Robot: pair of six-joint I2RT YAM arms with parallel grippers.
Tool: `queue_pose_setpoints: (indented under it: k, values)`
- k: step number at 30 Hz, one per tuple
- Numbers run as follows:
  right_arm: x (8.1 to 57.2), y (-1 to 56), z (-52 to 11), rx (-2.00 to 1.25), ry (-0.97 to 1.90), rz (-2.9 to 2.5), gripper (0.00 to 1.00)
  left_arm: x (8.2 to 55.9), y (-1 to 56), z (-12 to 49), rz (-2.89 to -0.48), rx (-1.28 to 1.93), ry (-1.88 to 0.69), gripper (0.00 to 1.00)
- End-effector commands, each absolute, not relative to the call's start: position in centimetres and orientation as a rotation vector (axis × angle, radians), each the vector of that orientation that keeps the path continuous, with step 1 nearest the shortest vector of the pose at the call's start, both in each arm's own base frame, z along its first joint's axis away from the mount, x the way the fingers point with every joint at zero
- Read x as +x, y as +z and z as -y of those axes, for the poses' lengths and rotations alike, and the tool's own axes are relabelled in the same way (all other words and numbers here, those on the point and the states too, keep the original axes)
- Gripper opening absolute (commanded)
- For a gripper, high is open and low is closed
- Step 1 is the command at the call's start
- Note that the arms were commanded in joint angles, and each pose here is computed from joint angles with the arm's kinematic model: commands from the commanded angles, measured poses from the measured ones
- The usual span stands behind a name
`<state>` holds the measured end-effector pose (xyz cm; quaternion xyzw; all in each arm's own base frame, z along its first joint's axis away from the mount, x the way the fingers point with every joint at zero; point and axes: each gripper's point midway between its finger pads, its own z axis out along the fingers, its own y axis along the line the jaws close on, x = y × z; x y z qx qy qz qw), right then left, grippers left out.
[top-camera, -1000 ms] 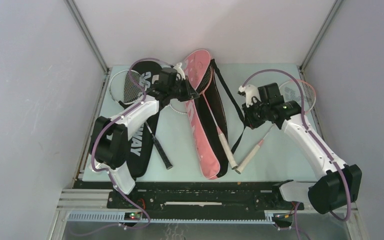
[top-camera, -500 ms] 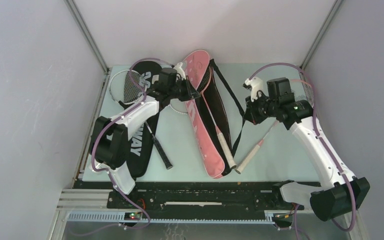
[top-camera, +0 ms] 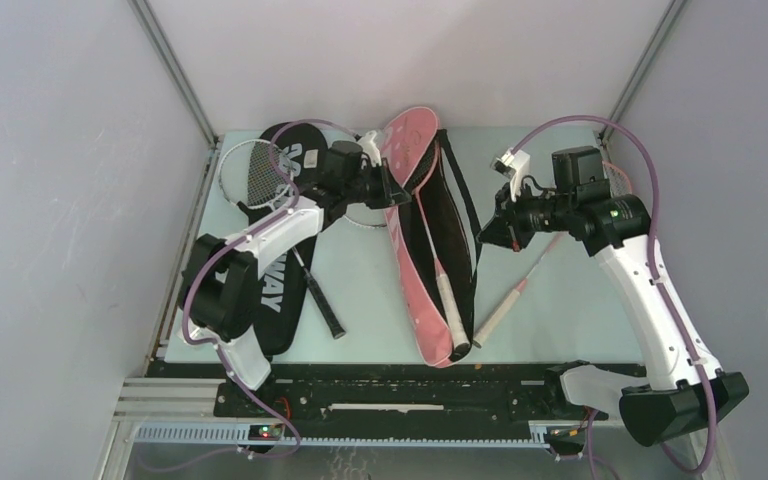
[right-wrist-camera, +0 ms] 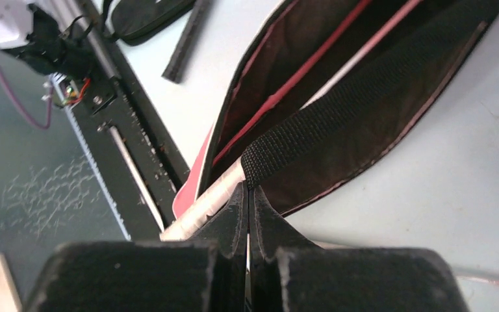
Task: Pack up the badminton gear
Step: Adjust the racket bag.
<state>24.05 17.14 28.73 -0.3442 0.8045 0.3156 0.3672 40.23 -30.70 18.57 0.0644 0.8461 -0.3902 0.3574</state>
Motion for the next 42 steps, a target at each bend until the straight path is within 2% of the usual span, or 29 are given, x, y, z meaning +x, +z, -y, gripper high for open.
queue_pose_setpoints:
  k: [1, 10, 18, 25, 31, 37, 42]
  values:
    - [20.8, 31.3, -18.5, -1.048, 0.955, -1.93, 0.0, 39.5, 21.3, 30.7, -2.101, 0.191, -1.048, 0.0]
    - [17.2, 32.3, -19.8, -1.152, 1.182, -1.843, 0.0, 39.0, 21.8, 30.9, -2.109, 0.154, -1.114, 0.0]
    - [18.4, 33.4, -20.1, -1.109, 1.255, -1.796, 0.0, 39.2, 22.0, 30.8, -2.083, 0.161, -1.132, 0.0]
    - [21.2, 29.3, -18.3, -1.059, 1.141, -1.915, 0.0, 39.9, 22.2, 29.5, -2.083, 0.078, -1.146, 0.0]
    - [23.8, 24.6, -14.8, -0.971, 0.915, -2.096, 0.0, 40.3, 22.4, 28.7, -2.081, 0.005, -1.189, 0.0]
    - [25.3, 23.1, -11.5, -0.876, 0.716, -2.2, 0.0, 40.6, 22.6, 28.1, -2.073, -0.018, -1.198, 0.0]
    - [25.7, 24.5, -11.4, -0.822, 0.69, -2.156, 0.0, 40.6, 22.5, 28.2, -2.072, 0.024, -1.185, 0.0]
